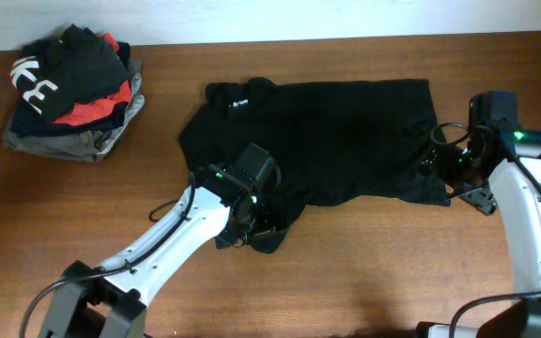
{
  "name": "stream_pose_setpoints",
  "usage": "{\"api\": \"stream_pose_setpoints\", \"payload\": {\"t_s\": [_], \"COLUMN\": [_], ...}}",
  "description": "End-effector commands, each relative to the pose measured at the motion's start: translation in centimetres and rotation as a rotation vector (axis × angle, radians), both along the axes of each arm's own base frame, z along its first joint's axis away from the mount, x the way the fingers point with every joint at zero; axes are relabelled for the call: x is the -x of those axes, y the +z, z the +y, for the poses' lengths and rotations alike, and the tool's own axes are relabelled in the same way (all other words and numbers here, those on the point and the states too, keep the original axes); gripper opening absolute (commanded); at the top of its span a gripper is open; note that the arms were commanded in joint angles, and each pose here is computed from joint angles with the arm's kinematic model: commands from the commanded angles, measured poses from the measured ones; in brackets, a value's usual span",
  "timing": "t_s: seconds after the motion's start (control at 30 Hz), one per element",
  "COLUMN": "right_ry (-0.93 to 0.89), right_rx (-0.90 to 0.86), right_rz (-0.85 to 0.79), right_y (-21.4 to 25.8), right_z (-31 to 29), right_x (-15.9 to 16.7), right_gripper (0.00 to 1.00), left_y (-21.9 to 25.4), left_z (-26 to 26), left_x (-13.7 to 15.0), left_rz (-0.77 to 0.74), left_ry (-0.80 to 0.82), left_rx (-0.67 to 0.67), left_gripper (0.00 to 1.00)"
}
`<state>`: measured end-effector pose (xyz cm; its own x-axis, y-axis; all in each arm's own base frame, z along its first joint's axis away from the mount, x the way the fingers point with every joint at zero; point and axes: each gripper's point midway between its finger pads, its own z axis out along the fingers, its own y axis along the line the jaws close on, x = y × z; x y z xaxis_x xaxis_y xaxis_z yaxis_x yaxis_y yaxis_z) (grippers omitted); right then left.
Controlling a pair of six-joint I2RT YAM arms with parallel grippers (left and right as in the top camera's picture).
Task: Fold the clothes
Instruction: 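Move both grippers to the shirt's lower hem corners and grasp them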
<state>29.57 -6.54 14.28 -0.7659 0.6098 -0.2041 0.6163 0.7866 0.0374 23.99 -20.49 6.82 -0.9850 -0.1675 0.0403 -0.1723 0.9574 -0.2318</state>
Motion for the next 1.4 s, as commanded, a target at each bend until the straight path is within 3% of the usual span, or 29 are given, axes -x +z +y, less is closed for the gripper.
{"api": "stream_pose_setpoints", "payload": {"t_s": [0.0,0.27,0.67,0.97,1.07,1.17,1.37], "right_ry": [-0.032,-0.031,-0.031,-0.032,-0.032,-0.036,-0.045], "right_rx": [-0.019,-0.029,-0.023,-0.013,-0.011,0.014,0.062], "right_rz": [0.037,0.100,0.066,0.058,0.045,0.033,0.030], "right_y": [-1.5,-3.9,-4.1,-4.1,-4.1,-4.0,-4.8], "right_z": [0.0,-0.1,-0.3,-0.5,-0.5,-1.0,-2.0], "right_x": [0.0,-0.6,-1.7,-1.9,-2.2,-2.5,-3.4], "right_gripper": [0.99,0.99,0.99,0.99,0.99,0.99,0.88], "left_y": [-1.7,-3.7,-6.4,-7.9,-8.0,-8.1,-8.2], "left_z": [0.0,-0.5,-1.3,-1.2,-0.4,-0.1,0.2], "left_x": [0.8,1.0,1.8,1.3,0.9,0.8,0.5], "left_rz": [0.065,0.133,0.199,0.172,0.144,0.131,0.112], "left_ry": [0.072,0.140,0.227,0.217,0.221,0.195,0.188], "left_rx": [-0.003,-0.010,-0.055,-0.094,-0.135,-0.147,-0.168], "left_gripper": [0.99,0.98,0.98,0.94,0.90,0.77,0.58]}}
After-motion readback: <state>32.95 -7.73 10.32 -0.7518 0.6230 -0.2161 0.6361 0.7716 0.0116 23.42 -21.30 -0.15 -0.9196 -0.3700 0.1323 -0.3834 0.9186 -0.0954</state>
